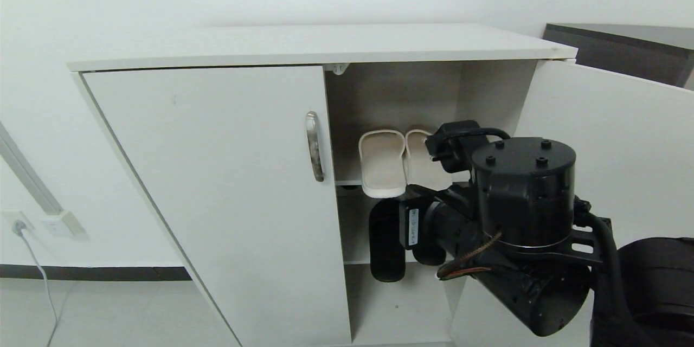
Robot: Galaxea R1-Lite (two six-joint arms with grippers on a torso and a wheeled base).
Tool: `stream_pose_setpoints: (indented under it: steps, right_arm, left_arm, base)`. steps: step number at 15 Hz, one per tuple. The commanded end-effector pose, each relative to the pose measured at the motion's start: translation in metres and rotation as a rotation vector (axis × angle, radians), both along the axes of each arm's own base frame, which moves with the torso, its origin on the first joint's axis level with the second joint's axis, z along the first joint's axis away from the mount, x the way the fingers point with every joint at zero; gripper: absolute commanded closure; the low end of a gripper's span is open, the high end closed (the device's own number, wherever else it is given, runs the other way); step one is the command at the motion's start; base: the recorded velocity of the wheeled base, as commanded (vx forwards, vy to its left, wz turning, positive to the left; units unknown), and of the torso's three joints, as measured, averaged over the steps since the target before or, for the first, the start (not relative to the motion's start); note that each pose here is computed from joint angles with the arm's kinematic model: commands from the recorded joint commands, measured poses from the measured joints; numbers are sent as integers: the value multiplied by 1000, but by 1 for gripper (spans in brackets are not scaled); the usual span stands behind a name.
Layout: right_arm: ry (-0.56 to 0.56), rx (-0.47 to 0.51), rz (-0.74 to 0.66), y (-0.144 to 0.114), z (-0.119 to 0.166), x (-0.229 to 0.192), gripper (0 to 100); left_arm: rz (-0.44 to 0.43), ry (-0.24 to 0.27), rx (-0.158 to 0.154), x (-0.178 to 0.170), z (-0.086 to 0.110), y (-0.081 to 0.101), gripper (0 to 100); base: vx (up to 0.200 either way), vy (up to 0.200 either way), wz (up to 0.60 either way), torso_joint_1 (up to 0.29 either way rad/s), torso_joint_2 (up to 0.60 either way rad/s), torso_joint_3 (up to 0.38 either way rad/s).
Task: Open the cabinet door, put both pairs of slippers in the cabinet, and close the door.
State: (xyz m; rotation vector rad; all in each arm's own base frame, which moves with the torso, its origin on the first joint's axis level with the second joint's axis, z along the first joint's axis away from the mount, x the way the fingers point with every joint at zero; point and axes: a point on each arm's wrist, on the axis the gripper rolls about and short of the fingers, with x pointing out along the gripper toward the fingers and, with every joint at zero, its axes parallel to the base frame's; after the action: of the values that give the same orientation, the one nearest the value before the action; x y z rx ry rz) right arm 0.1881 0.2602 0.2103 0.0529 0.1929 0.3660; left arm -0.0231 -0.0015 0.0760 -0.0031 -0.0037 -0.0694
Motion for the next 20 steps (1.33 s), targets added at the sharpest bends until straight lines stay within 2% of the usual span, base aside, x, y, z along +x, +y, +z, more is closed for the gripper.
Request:
stream_pose_setpoints:
  steps: [1,15,17,20]
  right_arm:
    - [3,-4,-1,1,-2,1,100]
    - [11,-22,-11,-4,-15,4,100]
    - [12,-58,3,-8,-20,3,100]
    - [19,-66,3,-7,-23,4,100]
  left_arm:
    - [0,1,0,0,0,0,100]
    - [0,1,-1,0,0,0,100]
    - [3,1,-3,0,0,0,100]
    - [5,1,-3,0,0,0,100]
  base:
    - [-200,0,0,-2,-2,2]
    - [-200,0,0,3,3,3]
    - [-200,0,0,2,0,2]
    - [0,0,0,0,0,0]
